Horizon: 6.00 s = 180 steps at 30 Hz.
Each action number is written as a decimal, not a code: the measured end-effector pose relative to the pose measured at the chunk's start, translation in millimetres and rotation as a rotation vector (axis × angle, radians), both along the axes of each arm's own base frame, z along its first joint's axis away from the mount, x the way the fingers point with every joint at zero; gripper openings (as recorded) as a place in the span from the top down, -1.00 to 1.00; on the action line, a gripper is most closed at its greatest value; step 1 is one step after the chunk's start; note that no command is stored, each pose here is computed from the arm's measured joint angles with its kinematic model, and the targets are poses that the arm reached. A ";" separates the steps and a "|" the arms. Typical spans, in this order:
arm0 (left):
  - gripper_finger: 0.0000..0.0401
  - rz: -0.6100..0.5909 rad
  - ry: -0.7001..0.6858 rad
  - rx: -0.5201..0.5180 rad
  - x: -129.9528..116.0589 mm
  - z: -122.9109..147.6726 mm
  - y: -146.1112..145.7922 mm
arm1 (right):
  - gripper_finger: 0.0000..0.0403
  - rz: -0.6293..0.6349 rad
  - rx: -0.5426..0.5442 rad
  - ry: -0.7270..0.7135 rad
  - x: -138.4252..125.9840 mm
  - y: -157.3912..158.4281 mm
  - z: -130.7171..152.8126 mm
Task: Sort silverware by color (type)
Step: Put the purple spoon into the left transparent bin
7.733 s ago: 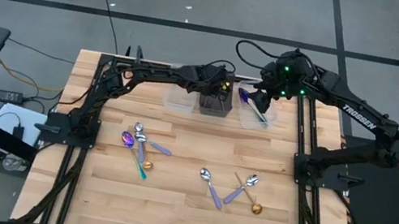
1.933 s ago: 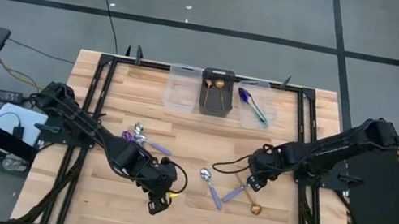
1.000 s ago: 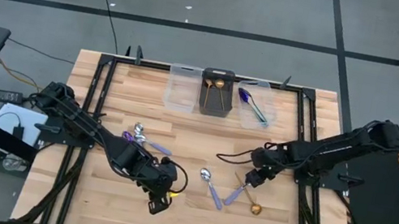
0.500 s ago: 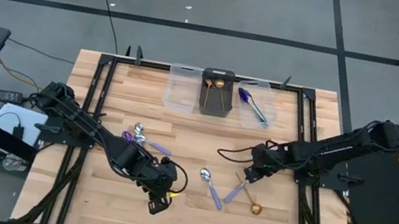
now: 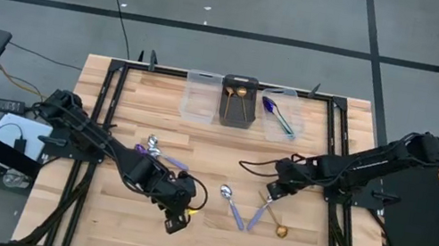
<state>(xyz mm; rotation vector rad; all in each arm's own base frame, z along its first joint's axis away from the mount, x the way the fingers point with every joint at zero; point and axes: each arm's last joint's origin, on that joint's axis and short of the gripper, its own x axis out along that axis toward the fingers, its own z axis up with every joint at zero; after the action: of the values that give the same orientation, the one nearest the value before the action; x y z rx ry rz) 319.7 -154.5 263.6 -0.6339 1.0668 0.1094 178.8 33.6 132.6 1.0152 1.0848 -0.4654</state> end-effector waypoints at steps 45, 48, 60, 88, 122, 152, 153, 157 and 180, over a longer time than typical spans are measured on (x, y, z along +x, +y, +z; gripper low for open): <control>0.04 0.379 -0.389 -0.118 77.6 5.0 108.9 | 0.93 -0.226 -0.373 -0.840 12.4 -23.0 90.1; 0.04 0.382 -0.385 -0.120 78.3 3.3 108.7 | 0.93 -0.216 -0.355 -0.875 13.6 -25.0 93.2; 0.64 0.403 -0.393 -0.112 79.1 3.6 113.1 | 0.92 -0.189 -0.346 -0.887 14.0 -24.9 94.2; 0.78 0.457 -0.395 -0.110 81.2 3.7 143.0 | 0.13 -0.197 -0.305 -0.956 10.5 -40.2 103.7; 0.78 0.764 -0.387 -0.010 67.8 5.3 236.9 | 0.12 0.024 -0.276 -0.966 2.8 -69.0 104.2; 0.78 0.788 0.053 0.282 8.0 -28.8 337.1 | -0.12 -0.016 -0.291 -0.836 -4.3 -85.1 92.1; 0.78 0.783 0.065 0.286 9.2 -33.2 338.5 | -0.12 -0.022 -0.293 -0.834 -4.3 -85.2 92.0; 0.78 0.772 0.127 0.300 13.6 -51.6 341.7 | -0.13 -0.034 -0.287 -0.831 -4.4 -85.3 91.7; 0.75 0.730 0.317 0.317 22.4 -111.8 348.4 | -0.12 -0.070 -0.233 -0.810 -4.9 -84.9 89.7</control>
<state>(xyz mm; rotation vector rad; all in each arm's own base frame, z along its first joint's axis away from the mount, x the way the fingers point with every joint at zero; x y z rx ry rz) 342.0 193.9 151.8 -0.7024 1.0428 1.0206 173.9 -51.3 222.3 0.9064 0.2645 -0.1892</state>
